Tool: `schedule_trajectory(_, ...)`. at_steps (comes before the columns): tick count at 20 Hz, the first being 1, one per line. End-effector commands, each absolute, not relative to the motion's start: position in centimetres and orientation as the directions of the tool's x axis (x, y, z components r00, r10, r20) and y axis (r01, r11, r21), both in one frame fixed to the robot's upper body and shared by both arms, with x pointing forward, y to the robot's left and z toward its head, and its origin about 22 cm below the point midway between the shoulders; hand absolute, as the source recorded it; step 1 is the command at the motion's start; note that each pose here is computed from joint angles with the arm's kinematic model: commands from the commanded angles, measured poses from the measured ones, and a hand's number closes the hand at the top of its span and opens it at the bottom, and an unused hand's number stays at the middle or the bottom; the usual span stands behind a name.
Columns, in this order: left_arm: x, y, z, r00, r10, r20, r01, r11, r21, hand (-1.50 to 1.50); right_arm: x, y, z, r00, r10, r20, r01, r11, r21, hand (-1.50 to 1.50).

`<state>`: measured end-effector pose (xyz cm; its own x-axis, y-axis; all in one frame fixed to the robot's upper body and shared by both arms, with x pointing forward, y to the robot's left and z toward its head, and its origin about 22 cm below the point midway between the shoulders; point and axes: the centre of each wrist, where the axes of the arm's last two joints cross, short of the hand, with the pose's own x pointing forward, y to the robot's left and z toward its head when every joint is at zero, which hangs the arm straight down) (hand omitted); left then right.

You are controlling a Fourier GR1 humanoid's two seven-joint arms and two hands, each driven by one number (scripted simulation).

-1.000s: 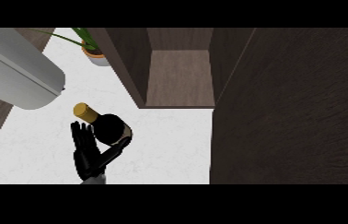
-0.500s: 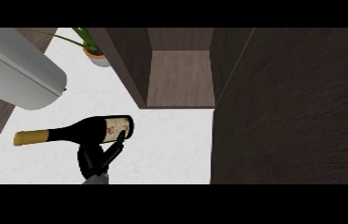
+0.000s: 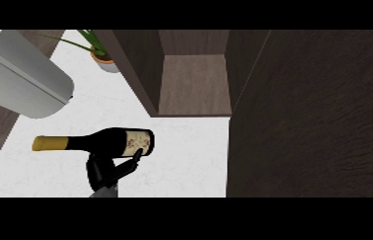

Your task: Pick up the wine, place it into the cabinet and close the cabinet

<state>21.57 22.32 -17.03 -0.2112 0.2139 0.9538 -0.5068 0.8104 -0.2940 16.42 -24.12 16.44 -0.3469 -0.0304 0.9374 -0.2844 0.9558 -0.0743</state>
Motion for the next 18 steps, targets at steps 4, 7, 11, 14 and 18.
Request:
schedule_trajectory(4, 14.6, 25.0, -19.5, -0.025, 0.283, 0.959, -0.160, 0.946, -0.283, 1.50, 15.8, -24.6, 16.3, -0.336, -0.030, 0.941, -0.274, 0.959, -0.068, -1.50)
schedule_trajectory(7, 14.5, 27.4, -18.7, -0.031, 0.303, 0.953, -0.040, 0.952, -0.304, 1.50, 16.6, -24.0, 16.2, -0.326, -0.049, 0.944, -0.270, 0.962, -0.044, -1.50)
schedule_trajectory(11, 13.4, 27.2, -19.0, -0.108, 0.322, 0.941, -0.041, 0.944, -0.328, 1.50, 15.5, -23.4, 16.5, -0.341, -0.057, 0.938, -0.274, 0.961, -0.042, -1.50)
schedule_trajectory(14, 13.0, 28.8, -17.7, -0.127, 0.371, 0.920, 0.029, 0.929, -0.370, 1.50, 16.6, -25.0, 16.1, -0.343, -0.036, 0.938, -0.271, 0.961, -0.062, -1.50)
schedule_trajectory(18, 14.6, 27.1, -14.9, -0.163, 0.388, 0.907, 0.083, 0.922, -0.379, 1.50, 16.6, -24.8, 17.2, -0.328, -0.034, 0.944, -0.274, 0.960, -0.060, -1.50)
